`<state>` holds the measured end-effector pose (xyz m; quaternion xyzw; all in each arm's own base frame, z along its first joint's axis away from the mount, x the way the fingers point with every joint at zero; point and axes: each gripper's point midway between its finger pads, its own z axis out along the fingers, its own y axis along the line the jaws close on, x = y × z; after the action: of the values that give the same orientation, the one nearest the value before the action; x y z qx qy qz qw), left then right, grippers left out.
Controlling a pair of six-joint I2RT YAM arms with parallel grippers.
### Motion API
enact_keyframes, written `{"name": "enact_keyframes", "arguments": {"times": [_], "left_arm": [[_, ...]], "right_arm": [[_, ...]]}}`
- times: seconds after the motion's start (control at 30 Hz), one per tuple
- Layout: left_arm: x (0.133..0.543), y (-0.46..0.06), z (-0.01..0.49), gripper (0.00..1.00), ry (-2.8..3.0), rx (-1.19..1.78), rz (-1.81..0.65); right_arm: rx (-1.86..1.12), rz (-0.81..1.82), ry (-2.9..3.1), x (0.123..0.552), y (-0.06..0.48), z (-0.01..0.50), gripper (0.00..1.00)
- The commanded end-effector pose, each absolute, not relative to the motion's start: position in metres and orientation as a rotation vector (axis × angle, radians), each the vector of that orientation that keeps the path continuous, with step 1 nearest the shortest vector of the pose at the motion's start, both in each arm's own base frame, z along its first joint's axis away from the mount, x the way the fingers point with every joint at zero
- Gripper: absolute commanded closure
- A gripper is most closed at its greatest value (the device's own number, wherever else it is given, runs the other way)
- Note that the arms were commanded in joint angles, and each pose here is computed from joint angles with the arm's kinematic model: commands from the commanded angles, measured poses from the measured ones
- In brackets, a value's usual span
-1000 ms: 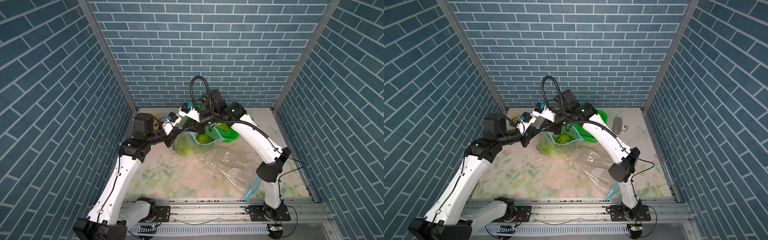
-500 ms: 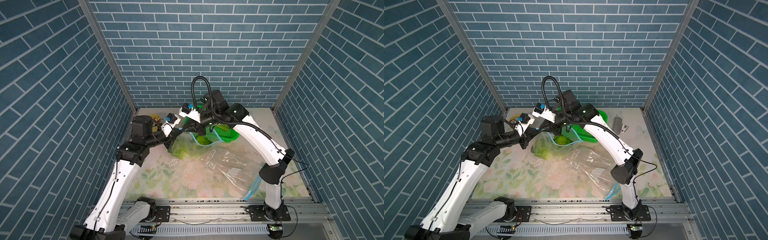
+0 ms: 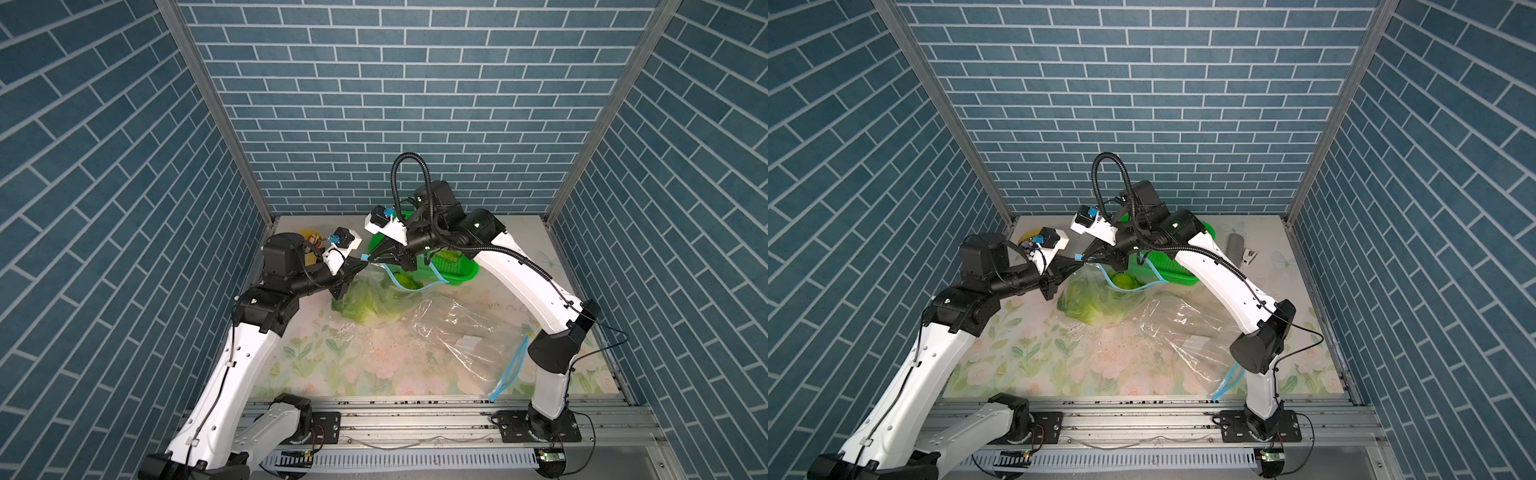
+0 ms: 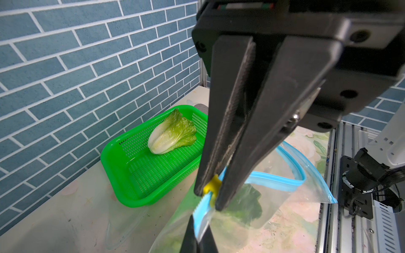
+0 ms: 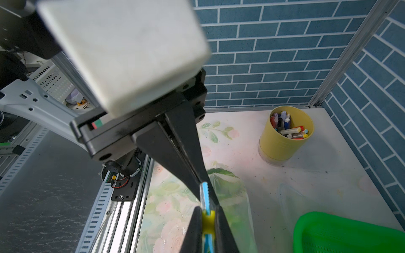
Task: Put the chinese cabbages into a zipper bag and zip it
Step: Zip the zipper on the zipper food storage bag.
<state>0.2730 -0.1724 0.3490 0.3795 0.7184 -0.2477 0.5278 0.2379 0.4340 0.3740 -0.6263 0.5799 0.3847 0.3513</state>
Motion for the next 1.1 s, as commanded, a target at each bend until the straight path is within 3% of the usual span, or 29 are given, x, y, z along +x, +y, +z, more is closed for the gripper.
{"name": "enact_keyframes", "arguments": {"times": [0.0, 1.07], "left_arm": [[0.279, -0.161, 0.364, 1.0, 1.685, 0.835, -0.523], [0.305, -0.12, 0.373, 1.0, 1.76, 0.578, -0.3]], "right_arm": [[-1.572, 0.936, 1.549, 0.25, 0.407, 0.383, 1.0], [-1.49, 0.896, 1.656, 0.268, 0.381, 0.369, 1.0]]}}
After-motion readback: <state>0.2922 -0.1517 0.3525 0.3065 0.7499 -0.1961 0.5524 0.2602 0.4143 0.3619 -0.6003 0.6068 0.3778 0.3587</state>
